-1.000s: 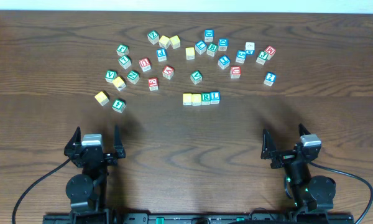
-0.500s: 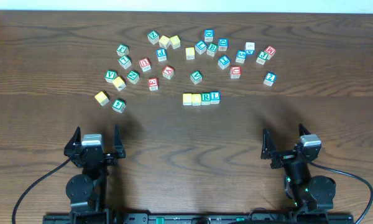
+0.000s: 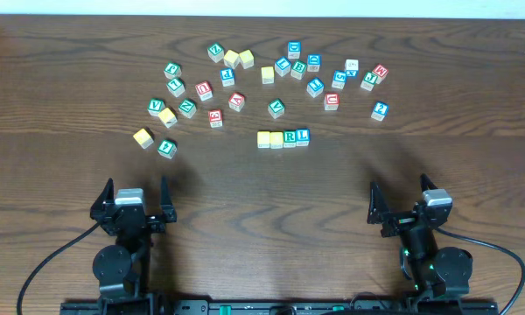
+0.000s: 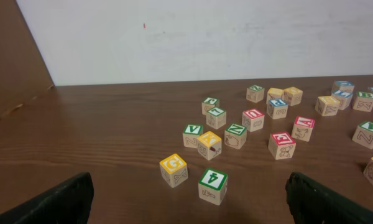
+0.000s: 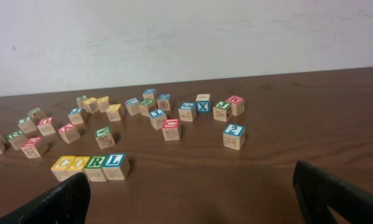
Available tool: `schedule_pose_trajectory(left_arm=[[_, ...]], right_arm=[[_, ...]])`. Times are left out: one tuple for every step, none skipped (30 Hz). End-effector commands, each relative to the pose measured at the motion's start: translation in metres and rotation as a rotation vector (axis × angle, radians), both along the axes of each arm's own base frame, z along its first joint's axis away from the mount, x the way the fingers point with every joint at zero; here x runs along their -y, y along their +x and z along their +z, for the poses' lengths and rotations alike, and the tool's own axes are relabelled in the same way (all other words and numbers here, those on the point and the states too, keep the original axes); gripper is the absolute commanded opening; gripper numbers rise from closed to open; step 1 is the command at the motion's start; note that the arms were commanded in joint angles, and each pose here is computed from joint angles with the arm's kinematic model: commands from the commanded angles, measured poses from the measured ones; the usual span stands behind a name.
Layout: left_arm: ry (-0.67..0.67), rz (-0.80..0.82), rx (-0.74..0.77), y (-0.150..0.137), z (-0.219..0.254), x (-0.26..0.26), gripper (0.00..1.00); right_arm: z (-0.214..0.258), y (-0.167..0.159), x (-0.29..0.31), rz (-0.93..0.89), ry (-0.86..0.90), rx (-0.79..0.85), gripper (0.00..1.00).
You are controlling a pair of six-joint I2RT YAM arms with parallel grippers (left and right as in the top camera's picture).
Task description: Spell out CORL
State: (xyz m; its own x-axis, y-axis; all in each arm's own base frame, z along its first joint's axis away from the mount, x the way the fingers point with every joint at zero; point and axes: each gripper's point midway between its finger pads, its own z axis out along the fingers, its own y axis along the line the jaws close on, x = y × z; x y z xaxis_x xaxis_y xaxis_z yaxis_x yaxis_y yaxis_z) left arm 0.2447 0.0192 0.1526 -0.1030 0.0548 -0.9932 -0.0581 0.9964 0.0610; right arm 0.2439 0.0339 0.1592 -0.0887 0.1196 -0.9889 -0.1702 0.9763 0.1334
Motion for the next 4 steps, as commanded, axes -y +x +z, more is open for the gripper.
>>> schedule_pose_trajectory(left_arm=[[0.008,-0.01,-0.048,-0.0012,-0.014,0.0011,0.97],[0.008,-0.01,-0.048,-0.0012,-0.0141,0.0011,0.97],[0.008,-0.01,-0.048,-0.0012,-0.014,0.0011,0.97],[0.008,-0.01,-0.048,-0.0012,-0.014,0.0011,0.97]], right_arm=[[0.0002,-0.0004,0.0001,0.002,-0.006,0.004,0.99],[0.0002,-0.0004,0.0001,0.002,-0.006,0.004,0.99],[0.0002,-0.0004,0.0001,0.002,-0.006,0.004,0.99],[0.0002,-0.0004,0.0001,0.002,-0.006,0.004,0.99]])
